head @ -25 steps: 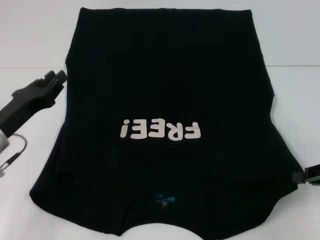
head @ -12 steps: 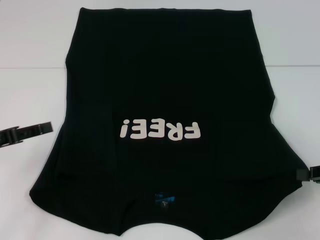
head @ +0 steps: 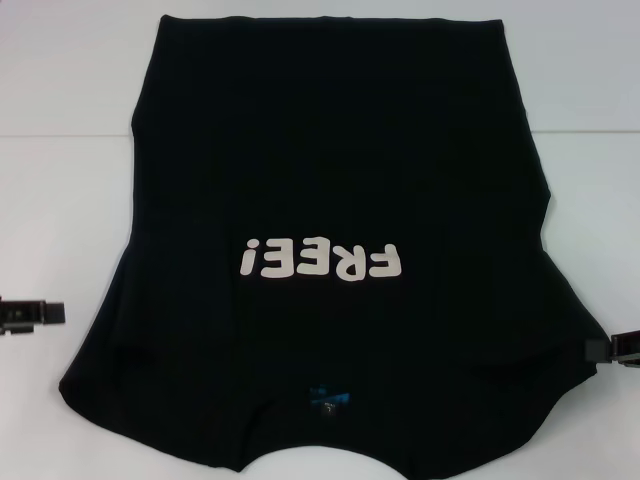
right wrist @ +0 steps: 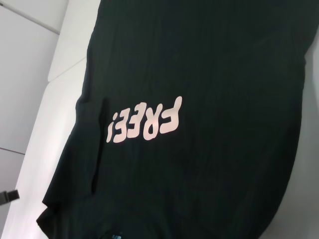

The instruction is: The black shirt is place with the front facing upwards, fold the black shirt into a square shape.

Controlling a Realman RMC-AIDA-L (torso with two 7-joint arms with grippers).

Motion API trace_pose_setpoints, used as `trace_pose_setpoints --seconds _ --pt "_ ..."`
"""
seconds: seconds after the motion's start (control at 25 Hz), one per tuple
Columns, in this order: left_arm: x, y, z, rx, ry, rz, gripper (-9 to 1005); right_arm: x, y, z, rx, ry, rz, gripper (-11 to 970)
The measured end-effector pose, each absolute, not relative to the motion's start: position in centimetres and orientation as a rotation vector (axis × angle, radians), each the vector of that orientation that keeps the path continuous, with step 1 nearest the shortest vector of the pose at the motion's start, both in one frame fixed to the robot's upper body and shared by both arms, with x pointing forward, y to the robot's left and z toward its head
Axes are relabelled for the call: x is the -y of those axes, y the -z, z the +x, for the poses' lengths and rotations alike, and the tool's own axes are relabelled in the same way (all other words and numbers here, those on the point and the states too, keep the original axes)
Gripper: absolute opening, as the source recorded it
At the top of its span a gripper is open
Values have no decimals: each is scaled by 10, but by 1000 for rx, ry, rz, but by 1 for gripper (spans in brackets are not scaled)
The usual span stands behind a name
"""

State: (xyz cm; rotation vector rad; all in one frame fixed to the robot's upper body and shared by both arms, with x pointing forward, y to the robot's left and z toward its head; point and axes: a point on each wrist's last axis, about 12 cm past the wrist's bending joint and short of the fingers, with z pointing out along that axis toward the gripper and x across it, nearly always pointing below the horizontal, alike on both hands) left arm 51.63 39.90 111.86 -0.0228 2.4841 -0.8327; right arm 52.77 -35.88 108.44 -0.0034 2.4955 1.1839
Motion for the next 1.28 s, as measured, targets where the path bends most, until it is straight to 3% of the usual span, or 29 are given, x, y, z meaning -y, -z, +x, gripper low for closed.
trace_pose_setpoints --seconds 0.32,1.28 --pt "-396 -1121 513 -2557 886 -36 591 359 -1085 533 -2491 -1150 6 21" --pt "-381 -1087 520 -2695 858 -31 583 352 -1085 540 -2484 -1138 -19 21"
